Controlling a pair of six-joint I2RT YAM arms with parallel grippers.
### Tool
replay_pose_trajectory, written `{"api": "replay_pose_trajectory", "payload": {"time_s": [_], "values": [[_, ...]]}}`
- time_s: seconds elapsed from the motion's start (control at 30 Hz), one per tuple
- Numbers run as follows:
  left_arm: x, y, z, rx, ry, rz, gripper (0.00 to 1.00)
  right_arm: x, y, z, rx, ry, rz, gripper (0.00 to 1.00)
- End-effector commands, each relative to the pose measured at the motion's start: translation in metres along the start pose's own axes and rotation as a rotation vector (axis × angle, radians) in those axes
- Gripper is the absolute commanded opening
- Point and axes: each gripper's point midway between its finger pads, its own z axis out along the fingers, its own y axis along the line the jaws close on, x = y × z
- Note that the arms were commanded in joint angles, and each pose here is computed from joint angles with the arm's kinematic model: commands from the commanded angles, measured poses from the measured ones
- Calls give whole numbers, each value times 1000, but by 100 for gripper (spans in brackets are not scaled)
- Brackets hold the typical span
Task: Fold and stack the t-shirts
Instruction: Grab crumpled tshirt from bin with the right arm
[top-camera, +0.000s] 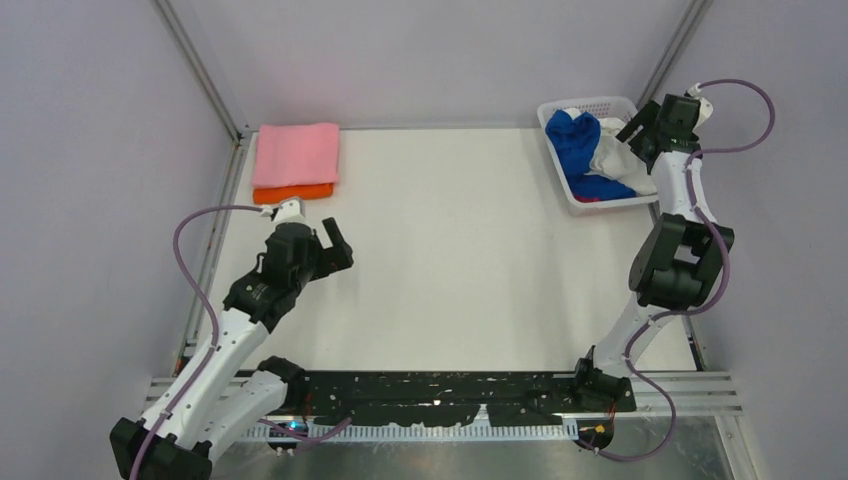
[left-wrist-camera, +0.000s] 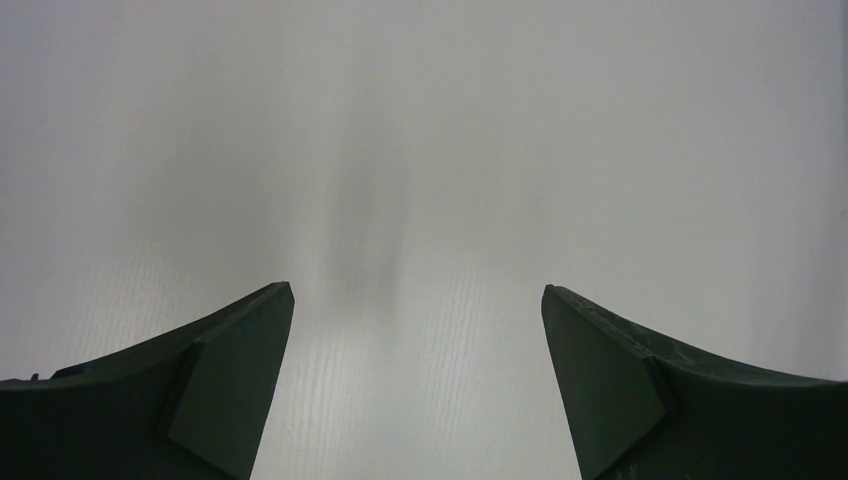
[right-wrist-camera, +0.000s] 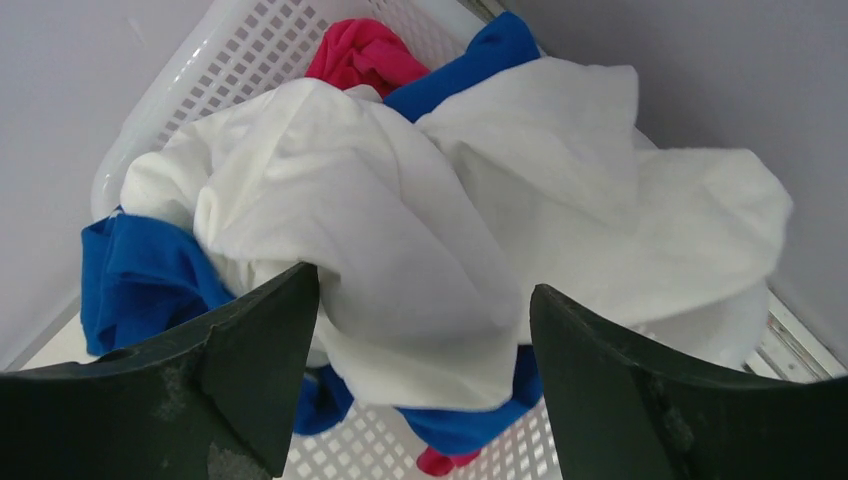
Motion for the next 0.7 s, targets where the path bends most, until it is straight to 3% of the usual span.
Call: {"api": "replay_pose_trajectory", "payload": {"time_s": [0.0, 0.17, 0.23, 0.3, 0.33, 0.37, 0.4, 0.53, 0.67], "values": [[-25, -11, -2, 23, -57, 4, 100, -12, 34, 29, -162, 15, -4, 84], [-23, -13, 3, 17, -40, 7, 100, 3, 58, 56, -285, 67, 15, 77], [-22, -13, 4, 15, -32, 7, 100, 9, 60, 60, -306, 86, 29, 66], [-22, -13, 5, 12, -29, 9, 100, 12, 66, 60, -344, 91, 43, 40], [-22, -13, 5, 12, -29, 8, 100, 9, 69, 59, -357, 77, 55, 32], [-21, -12, 5, 9, -29, 6, 100, 8, 70, 55, -363, 74, 67, 15], [-22, -12, 4, 10, -29, 4, 100, 3, 72, 52, -373, 55, 68, 10], [-21, -12, 2, 13, -29, 4, 100, -39, 71, 22, -351, -61, 59, 5], [-21, -11, 0, 19, -38, 2, 99, -106, 52, -25, -257, -256, 87, 5]]}}
